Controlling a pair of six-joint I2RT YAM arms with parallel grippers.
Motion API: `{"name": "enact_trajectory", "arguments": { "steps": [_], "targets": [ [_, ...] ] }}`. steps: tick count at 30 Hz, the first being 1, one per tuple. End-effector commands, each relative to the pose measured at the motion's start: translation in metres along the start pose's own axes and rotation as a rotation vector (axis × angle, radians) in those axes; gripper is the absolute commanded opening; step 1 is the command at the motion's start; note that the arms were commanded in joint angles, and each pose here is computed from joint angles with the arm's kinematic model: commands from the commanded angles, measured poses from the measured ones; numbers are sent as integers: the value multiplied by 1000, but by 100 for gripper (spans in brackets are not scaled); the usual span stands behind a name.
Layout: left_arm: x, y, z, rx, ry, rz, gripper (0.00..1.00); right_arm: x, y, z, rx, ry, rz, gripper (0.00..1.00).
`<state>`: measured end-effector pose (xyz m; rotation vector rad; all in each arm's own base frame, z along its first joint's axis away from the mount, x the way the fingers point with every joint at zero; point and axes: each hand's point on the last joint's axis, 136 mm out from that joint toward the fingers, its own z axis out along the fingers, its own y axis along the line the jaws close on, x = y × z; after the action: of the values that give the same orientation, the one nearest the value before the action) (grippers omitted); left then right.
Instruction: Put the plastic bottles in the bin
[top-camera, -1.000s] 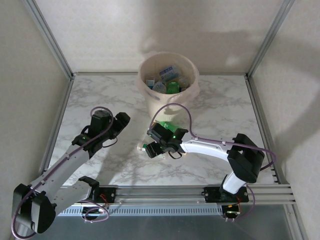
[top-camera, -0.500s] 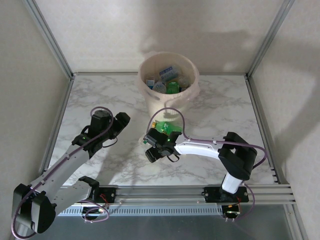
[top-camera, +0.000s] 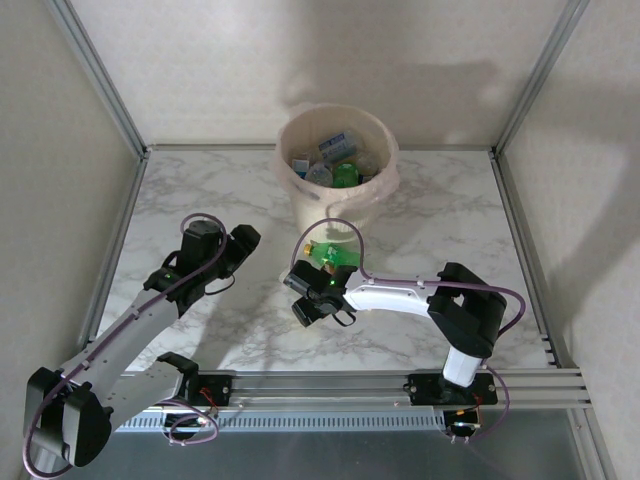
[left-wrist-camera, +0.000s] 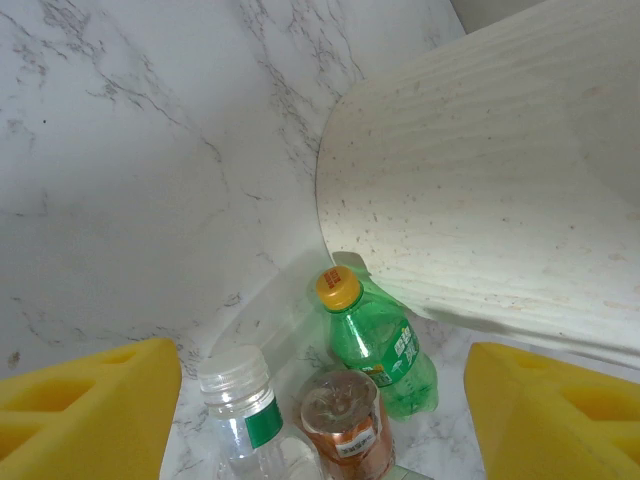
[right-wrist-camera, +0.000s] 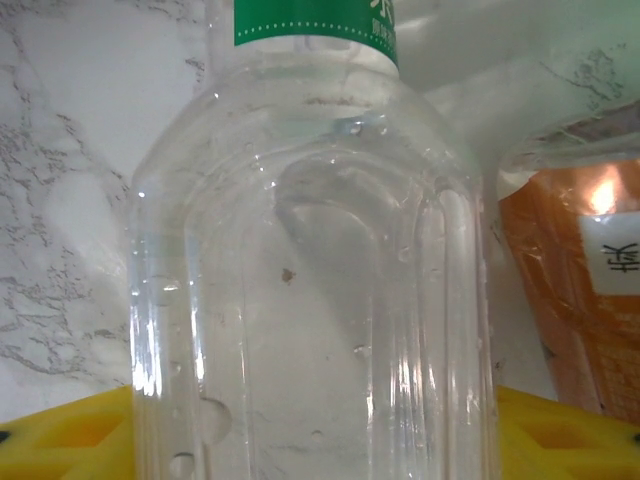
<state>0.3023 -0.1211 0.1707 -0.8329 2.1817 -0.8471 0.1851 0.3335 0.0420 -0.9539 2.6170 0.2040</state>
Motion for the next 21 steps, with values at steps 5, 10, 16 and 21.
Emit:
{"name": "enact_trajectory", "arguments": {
  "steps": [5, 10, 16, 21],
  "targets": [
    [-6, -3, -3, 6, -21, -2, 75, -14, 7, -19, 13, -58, -17, 60],
    [-12, 3, -4, -24, -50, 9, 76, -25, 10, -36, 6, -103, -15, 59],
    [-19, 16, -4, -57, -76, -11, 78, -47, 15, -71, -18, -193, 4, 57],
    [-25, 15, -7, -56, -89, -15, 79, -67, 15, -111, -55, -294, 30, 56]
  ]
}}
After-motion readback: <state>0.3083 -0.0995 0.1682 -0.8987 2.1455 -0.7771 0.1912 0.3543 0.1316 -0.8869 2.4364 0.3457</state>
